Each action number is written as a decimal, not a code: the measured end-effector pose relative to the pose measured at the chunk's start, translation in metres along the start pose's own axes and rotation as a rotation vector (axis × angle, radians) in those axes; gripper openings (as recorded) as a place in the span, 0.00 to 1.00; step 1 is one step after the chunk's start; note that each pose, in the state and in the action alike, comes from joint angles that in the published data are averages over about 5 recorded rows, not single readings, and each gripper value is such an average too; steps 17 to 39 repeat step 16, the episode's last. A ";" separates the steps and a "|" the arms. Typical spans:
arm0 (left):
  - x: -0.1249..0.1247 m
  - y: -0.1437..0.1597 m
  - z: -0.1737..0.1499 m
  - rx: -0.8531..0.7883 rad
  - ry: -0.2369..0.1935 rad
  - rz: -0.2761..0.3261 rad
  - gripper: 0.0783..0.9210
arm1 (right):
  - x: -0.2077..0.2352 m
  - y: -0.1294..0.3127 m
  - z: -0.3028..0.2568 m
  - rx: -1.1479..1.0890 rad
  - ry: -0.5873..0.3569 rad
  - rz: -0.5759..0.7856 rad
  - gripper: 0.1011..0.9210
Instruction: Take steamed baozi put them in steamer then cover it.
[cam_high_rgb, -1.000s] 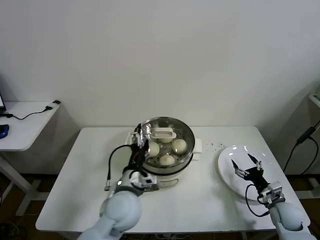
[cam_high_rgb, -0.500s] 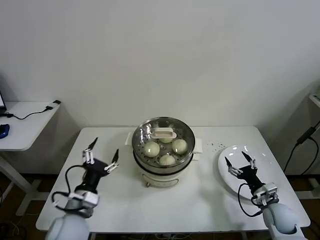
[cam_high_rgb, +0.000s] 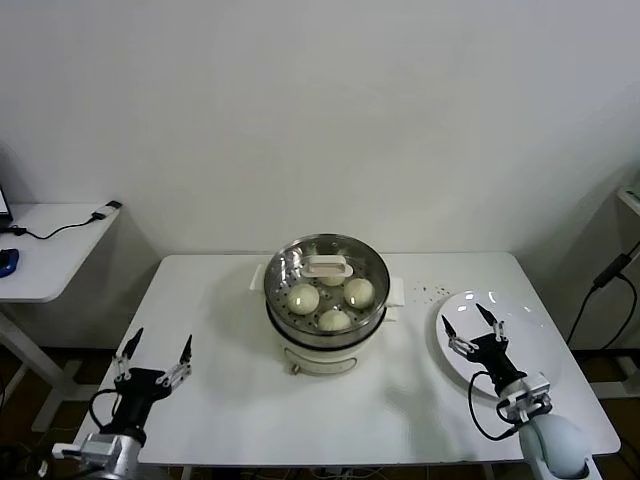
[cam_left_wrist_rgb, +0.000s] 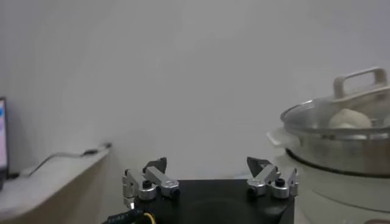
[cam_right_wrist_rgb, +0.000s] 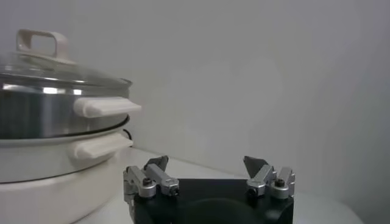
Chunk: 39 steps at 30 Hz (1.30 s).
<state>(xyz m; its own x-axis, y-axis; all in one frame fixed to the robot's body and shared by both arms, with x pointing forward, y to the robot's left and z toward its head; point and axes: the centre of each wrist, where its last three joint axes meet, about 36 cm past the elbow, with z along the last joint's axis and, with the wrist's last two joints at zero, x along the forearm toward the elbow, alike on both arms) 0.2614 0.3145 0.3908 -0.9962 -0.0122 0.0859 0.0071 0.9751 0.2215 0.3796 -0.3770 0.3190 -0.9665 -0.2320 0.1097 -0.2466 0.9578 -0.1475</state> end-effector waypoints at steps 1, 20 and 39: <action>0.002 0.001 0.002 0.010 0.003 -0.002 0.88 | 0.001 0.001 0.000 -0.002 -0.002 0.001 0.88; 0.017 0.009 0.007 0.076 0.005 -0.021 0.88 | 0.005 0.004 -0.001 -0.017 -0.015 0.008 0.88; 0.017 0.009 0.007 0.076 0.005 -0.021 0.88 | 0.005 0.004 -0.001 -0.017 -0.015 0.008 0.88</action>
